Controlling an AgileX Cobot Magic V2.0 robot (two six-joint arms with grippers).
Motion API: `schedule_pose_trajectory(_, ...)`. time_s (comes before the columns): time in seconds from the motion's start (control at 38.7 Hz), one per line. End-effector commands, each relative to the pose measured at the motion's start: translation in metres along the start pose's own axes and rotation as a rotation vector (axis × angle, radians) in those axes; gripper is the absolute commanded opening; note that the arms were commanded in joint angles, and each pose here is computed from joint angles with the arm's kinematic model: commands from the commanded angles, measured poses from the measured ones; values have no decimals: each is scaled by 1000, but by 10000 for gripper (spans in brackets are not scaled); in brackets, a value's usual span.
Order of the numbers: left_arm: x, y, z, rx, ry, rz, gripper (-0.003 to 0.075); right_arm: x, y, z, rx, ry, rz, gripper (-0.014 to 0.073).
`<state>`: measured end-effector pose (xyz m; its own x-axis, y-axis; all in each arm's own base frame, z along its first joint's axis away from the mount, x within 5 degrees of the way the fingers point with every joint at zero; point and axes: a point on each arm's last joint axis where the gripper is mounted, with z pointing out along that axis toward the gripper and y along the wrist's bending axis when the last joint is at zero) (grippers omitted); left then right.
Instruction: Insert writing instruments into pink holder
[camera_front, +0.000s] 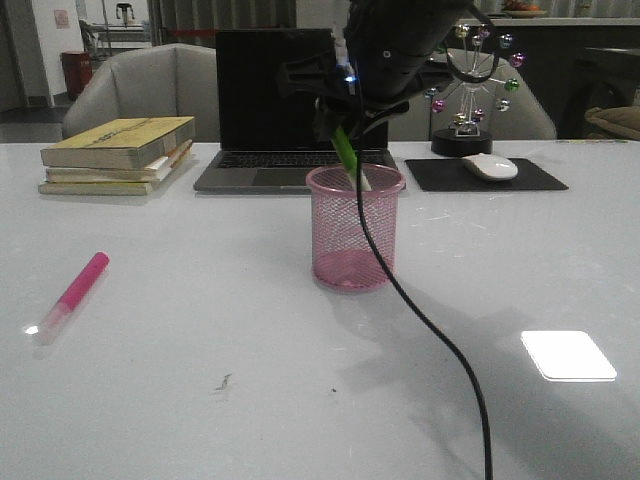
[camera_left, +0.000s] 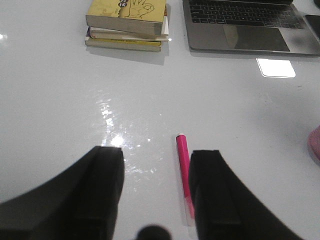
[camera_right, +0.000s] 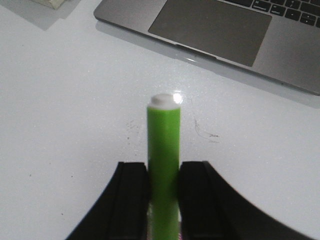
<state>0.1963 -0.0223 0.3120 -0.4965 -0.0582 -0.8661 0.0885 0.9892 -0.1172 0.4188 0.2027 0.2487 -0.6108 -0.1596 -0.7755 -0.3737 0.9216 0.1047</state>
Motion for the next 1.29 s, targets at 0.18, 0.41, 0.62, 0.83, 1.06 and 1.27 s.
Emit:
schedule_pose_trajectory(0.18,-19,-1,-7,2,-119,-19,385,-31,3,-28,-7,-150,-24,310)
schedule_pose_trajectory(0.41,-19,-1,-7,2,-119,-19,385,-28,1,-31,11,-102,-56,378)
schedule_pose_trajectory(0.62,-19,-1,-7,2,-119,-19,385,-37,-1,-64,60,-71,-139,377)
schedule_pose_trajectory(0.83,-19,-1,-7,2,-119,-19,385,-61,-16,-127,135,-151,-176,377)
schedule_pose_trajectory(1.06,-19,-1,-7,2,-119,-19,385,-64,-72,-207,295,-119,-38,377)
schedule_pose_trajectory(1.27,-19,-1,-7,2,-119,-19,385,-57,-104,-260,412,-117,51,377)
